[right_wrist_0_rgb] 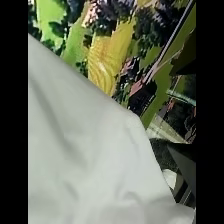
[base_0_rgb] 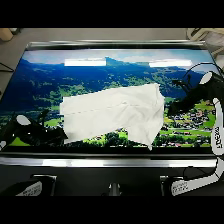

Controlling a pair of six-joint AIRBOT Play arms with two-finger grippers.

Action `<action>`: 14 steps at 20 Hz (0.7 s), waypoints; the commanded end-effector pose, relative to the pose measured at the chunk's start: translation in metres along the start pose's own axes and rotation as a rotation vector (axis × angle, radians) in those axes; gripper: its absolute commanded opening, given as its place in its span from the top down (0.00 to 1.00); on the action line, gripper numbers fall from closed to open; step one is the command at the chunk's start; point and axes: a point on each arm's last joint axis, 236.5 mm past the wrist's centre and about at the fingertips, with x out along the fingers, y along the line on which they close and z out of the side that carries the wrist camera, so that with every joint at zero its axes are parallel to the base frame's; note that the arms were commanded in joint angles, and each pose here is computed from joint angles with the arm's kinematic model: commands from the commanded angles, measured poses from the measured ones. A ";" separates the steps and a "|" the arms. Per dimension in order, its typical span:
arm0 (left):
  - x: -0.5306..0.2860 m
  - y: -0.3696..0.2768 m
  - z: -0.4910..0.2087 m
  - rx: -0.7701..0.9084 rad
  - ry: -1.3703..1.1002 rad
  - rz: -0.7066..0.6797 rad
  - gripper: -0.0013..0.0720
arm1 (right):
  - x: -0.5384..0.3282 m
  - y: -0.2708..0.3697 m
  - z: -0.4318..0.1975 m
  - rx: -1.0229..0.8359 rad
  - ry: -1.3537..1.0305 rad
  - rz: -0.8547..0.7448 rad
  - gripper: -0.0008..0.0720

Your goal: Fold the shirts.

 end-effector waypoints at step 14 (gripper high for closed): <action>0.000 -0.022 0.006 0.074 -0.066 -0.019 0.95 | 0.068 0.019 -0.003 0.098 -0.045 0.112 0.37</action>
